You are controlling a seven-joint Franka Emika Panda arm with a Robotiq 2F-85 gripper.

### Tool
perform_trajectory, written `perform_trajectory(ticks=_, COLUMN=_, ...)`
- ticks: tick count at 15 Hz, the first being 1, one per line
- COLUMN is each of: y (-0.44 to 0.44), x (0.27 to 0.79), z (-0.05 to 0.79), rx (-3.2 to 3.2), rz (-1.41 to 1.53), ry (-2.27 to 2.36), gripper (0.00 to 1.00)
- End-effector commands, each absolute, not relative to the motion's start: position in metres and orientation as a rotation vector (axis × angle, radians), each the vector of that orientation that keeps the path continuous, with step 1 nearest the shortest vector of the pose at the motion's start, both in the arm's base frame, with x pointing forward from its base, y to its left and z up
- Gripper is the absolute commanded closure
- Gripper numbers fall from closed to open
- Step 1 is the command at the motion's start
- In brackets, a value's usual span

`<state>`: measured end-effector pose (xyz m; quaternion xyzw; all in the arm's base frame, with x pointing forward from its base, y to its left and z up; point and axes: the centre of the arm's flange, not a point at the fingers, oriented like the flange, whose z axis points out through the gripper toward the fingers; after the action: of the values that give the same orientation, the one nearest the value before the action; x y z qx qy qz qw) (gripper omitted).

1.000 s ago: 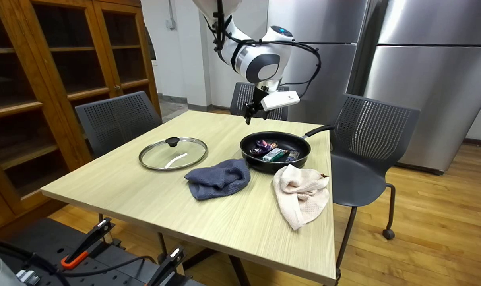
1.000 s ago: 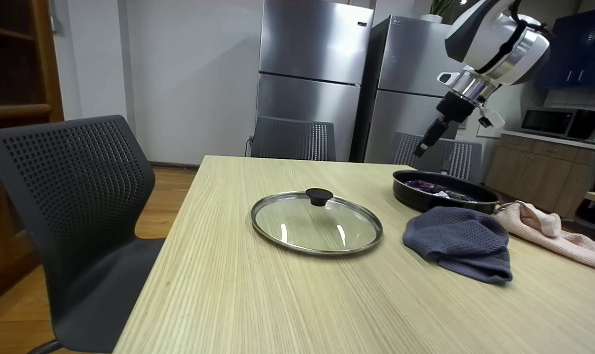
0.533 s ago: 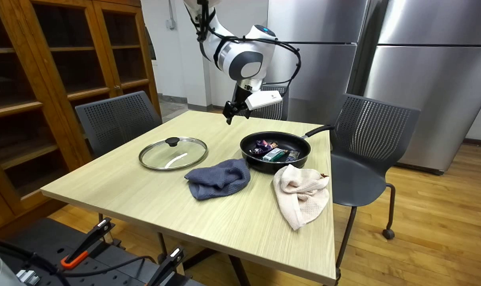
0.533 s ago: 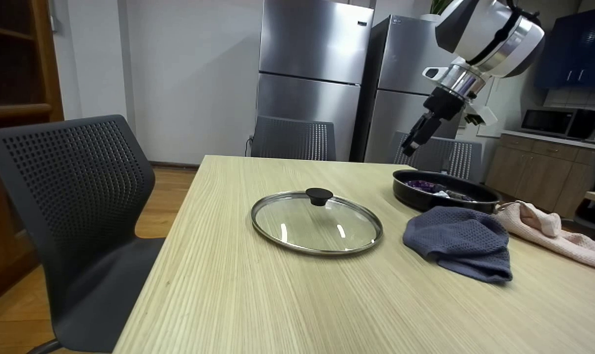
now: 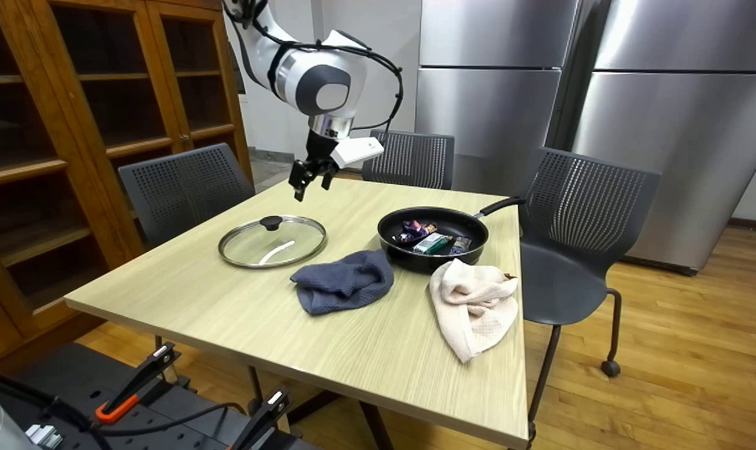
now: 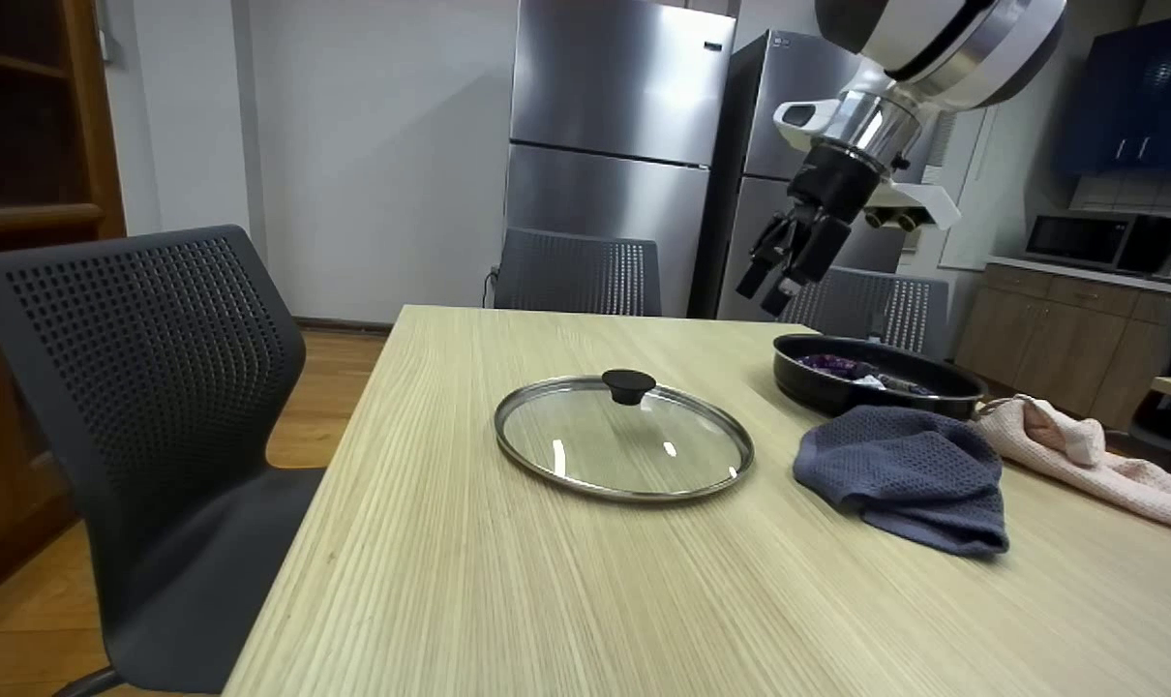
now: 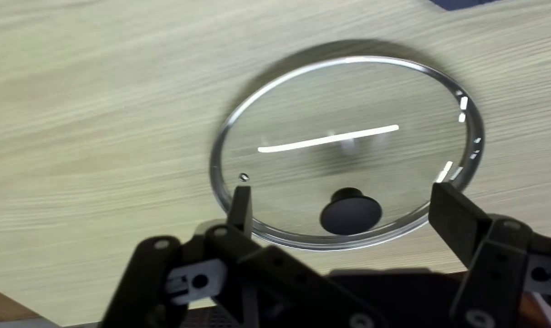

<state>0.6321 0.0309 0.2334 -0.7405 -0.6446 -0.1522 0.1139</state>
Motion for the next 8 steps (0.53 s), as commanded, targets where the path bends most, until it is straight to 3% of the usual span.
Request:
perform_trajectory(ticks=1, y=0.043, x=0.625, z=0.234, rx=-2.140, rz=-0.431, ry=-1.921, gripper=0.00)
perform_trajectory(ticks=8, y=0.048, x=0.617, z=0.236, rx=-2.116, rz=-0.414, ry=-1.949, gripper=0.00)
